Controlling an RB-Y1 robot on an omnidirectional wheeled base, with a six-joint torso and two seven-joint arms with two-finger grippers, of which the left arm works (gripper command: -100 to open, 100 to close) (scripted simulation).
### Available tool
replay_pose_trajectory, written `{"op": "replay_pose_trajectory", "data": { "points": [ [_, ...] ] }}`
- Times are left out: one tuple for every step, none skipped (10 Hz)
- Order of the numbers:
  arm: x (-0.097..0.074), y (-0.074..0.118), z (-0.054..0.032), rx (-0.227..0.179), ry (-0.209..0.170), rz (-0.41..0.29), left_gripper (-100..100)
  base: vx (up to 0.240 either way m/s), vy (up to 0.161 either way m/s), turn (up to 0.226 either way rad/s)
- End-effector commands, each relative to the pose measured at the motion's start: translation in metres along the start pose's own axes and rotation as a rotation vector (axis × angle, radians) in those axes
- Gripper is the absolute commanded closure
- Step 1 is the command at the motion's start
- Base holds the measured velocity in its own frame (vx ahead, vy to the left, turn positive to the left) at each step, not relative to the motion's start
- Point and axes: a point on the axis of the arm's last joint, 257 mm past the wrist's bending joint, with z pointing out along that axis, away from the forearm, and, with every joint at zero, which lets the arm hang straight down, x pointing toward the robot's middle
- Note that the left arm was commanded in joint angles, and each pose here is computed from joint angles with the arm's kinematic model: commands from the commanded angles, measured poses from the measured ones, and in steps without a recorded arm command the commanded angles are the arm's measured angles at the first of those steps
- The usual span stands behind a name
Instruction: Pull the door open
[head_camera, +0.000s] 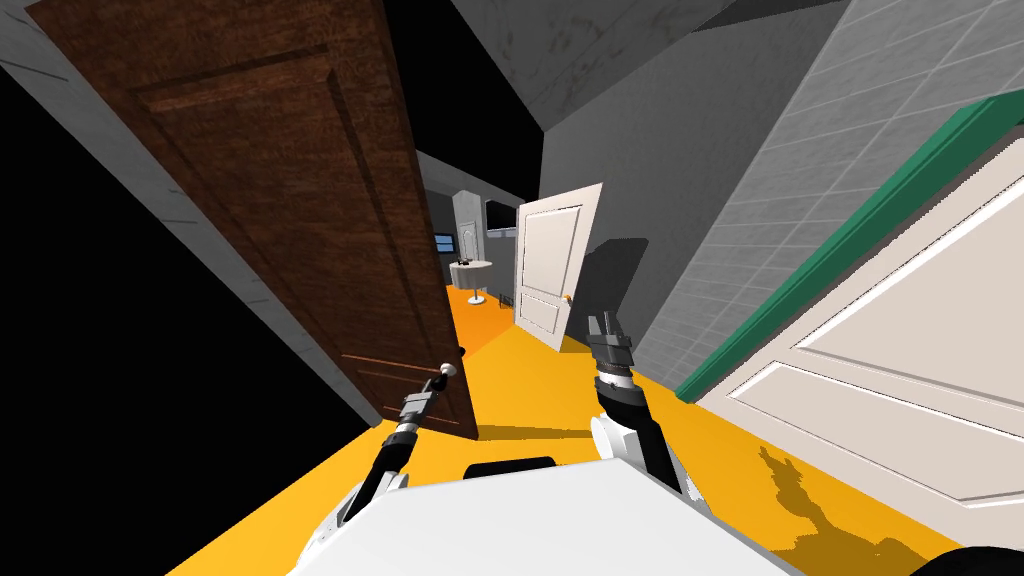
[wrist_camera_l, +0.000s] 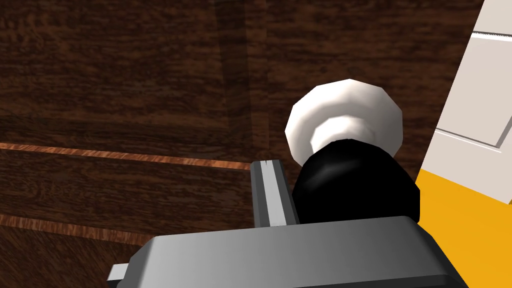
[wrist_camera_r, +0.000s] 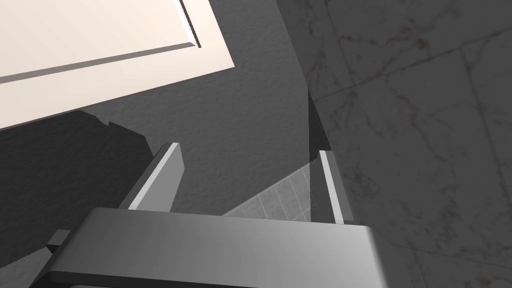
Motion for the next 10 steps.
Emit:
{"op": "replay_pose_trajectory", "data": {
  "points": [
    [-0.0107,0.0247,-0.0042,-0.036,-0.015,-0.02,-100,-0.035,0.022,-0.017],
    [-0.0107,0.0247,-0.0042,-0.036,-0.015,-0.02,-100,-0.017,0.014,-0.009],
    [-0.0112,0.0269,-0.0056,-0.046,-0.016,-0.022,-100,-0.051,0.022,-0.008],
    [-0.0112,0.0269,-0.0056,-0.046,-0.016,-0.022,-100,-0.047,0.019,-0.032],
    [-0.0112,0.0269,-0.0056,-0.046,-0.016,-0.022,-100,-0.023,0.015,0.006],
    [-0.0112,0.0269,-0.0056,-0.046,-0.016,-0.022,-100,-0.004,0.014,-0.005],
    [-0.0112,0.0269,-0.0056,-0.046,-0.016,-0.022,-100,0.009,-0.007,0.003],
    [-0.0112,0.0269,-0.0056,-0.046,-0.016,-0.022,-100,0.016,-0.015,0.012],
    [-0.0112,0.0269,-0.0056,-0.046,-0.016,-0.022,-100,0.01,-0.012,0.002],
    [-0.0112,0.0269,-0.0056,-0.046,-0.016,-0.022,-100,-0.001,0.004,0.014]
  ]
}}
